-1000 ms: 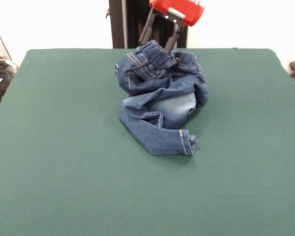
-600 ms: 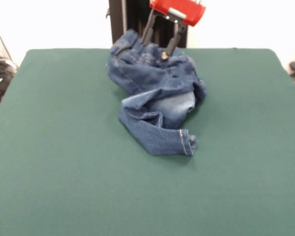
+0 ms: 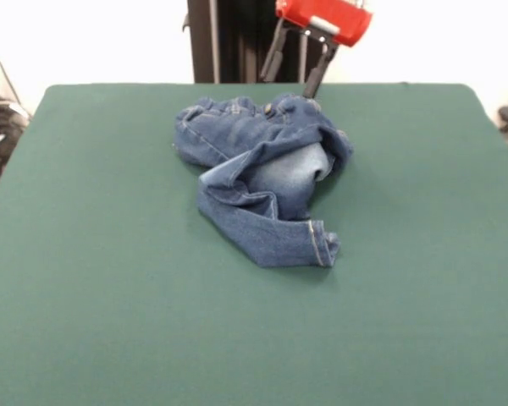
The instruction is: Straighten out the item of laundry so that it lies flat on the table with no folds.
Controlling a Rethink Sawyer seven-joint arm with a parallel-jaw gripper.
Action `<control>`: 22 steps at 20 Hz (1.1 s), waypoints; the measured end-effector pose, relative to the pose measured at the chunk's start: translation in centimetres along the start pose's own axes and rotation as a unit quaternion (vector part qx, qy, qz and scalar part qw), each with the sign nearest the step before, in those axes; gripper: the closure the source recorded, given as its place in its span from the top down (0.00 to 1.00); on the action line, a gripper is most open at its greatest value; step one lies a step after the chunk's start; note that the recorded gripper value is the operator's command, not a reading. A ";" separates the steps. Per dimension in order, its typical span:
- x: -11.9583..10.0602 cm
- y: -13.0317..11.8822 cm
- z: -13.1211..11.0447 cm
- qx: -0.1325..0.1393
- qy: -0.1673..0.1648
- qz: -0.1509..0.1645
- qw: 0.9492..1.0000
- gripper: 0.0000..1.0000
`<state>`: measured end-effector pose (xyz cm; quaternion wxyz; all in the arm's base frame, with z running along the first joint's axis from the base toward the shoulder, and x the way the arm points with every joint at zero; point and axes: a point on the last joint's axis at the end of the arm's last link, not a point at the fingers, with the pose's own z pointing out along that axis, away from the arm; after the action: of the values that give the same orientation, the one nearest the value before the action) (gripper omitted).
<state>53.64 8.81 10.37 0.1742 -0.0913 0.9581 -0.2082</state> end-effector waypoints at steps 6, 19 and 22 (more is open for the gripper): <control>0.0 0.2 0.4 -0.006 0.002 0.003 1.000 1.00; -1.1 0.0 2.4 -0.048 0.011 0.044 0.998 1.00; -1.2 0.6 2.4 -0.054 0.011 0.043 0.998 1.00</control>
<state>55.60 8.71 8.41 0.1677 -0.0566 0.9728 -0.1496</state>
